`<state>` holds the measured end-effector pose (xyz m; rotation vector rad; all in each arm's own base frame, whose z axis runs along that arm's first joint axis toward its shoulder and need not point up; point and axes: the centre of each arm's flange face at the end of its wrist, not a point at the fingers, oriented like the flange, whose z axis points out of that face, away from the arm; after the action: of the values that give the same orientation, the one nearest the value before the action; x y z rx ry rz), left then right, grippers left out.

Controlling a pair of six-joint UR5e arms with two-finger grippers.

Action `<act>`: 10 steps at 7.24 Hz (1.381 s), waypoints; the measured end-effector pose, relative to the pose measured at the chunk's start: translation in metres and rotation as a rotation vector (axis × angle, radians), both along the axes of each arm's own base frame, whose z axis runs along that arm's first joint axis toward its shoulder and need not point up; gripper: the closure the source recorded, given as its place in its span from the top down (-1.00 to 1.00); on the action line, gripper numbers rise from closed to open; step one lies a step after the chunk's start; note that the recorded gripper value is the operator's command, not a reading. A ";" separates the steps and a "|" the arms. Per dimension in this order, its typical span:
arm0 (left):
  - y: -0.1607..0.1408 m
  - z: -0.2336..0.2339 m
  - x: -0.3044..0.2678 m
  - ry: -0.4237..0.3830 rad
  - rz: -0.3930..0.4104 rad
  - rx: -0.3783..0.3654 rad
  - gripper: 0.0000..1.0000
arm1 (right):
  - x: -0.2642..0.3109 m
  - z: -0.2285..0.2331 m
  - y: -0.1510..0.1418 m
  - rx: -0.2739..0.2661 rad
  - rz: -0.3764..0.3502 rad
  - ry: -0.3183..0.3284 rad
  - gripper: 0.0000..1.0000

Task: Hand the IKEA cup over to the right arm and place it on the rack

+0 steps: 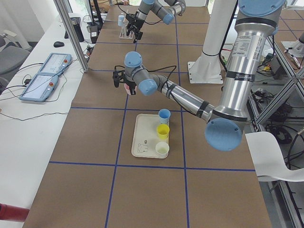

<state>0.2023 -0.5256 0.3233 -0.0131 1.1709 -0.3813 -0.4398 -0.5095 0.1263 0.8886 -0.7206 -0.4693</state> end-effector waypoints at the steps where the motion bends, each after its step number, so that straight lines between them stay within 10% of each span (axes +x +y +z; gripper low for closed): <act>1: -0.006 -0.039 0.005 0.077 -0.024 -0.074 -1.00 | -0.018 0.000 0.008 0.062 0.020 -0.042 0.97; 6: 0.002 -0.153 0.052 0.341 0.000 -0.303 -1.00 | -0.082 0.009 0.061 0.341 0.057 -0.313 0.88; 10: 0.010 -0.160 0.083 0.366 0.052 -0.316 -1.00 | -0.076 -0.007 0.076 0.514 0.049 -0.314 0.88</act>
<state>0.2853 -0.5160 0.1633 -0.4016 1.4561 -0.5297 -0.5163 -0.4334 0.1197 1.4816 -0.8783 -0.4854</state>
